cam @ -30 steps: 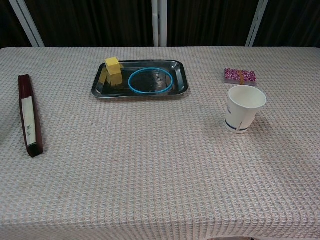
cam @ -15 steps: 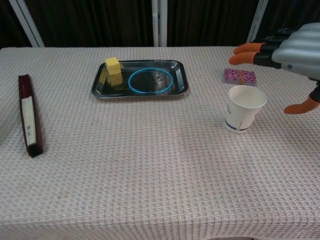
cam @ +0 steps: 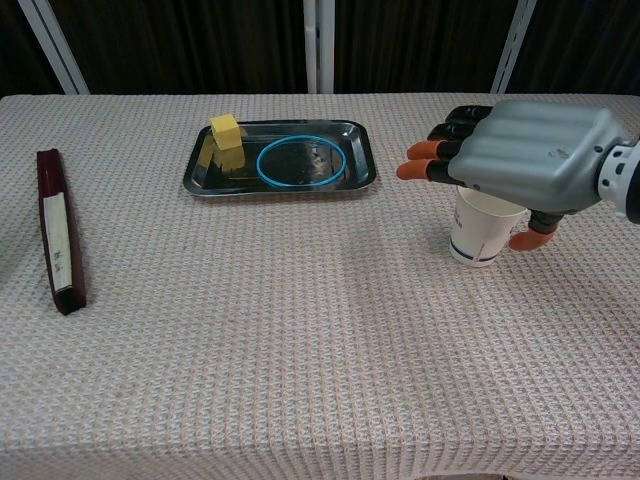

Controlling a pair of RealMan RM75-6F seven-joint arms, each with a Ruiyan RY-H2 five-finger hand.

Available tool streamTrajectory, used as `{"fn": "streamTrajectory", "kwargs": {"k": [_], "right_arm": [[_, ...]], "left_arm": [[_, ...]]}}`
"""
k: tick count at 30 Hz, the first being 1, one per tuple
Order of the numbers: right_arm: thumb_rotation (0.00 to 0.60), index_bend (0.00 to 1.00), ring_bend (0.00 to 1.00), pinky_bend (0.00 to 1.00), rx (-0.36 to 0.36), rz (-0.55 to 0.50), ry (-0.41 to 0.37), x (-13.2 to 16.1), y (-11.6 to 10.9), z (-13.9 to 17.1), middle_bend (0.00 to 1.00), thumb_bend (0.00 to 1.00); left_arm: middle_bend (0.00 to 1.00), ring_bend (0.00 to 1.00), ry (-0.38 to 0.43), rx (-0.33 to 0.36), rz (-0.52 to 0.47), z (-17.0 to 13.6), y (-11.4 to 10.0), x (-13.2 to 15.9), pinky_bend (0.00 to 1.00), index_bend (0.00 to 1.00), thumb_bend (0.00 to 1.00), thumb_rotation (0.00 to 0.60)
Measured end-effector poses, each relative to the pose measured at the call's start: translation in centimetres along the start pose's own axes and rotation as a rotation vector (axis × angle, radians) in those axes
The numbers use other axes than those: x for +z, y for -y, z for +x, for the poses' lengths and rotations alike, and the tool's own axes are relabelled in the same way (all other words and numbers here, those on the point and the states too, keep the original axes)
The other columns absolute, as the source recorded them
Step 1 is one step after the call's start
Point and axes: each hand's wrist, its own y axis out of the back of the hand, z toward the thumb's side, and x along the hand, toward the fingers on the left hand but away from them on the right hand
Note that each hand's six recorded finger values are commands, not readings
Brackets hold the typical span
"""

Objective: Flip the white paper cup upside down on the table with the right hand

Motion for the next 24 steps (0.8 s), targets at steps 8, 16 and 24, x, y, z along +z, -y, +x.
{"fn": "streamTrajectory", "kwargs": {"k": [8,16,24], "right_arm": [[0.600,0.07,0.00,0.00,0.025,0.052,0.039,0.0,0.8,-0.4,0.18,0.13],[0.600,0.29,0.00,0.00,0.021,0.068,0.056,0.0,1.2,-0.7,0.36,0.15],[0.600,0.47,0.04,0.00,0.003,0.069,0.061,-0.1,1.1,-0.7,0.45,0.17]], "left_arm": [[0.01,0.00,-0.001,-0.007,-0.002,0.0,0.1,0.0,0.04,0.07,0.09,0.600],[0.01,0.00,-0.003,-0.015,-0.010,0.0,0.2,-0.1,0.04,0.07,0.09,0.600],[0.01,0.00,-0.003,-0.022,-0.017,0.0,0.3,-0.1,0.04,0.07,0.09,0.600]]}}
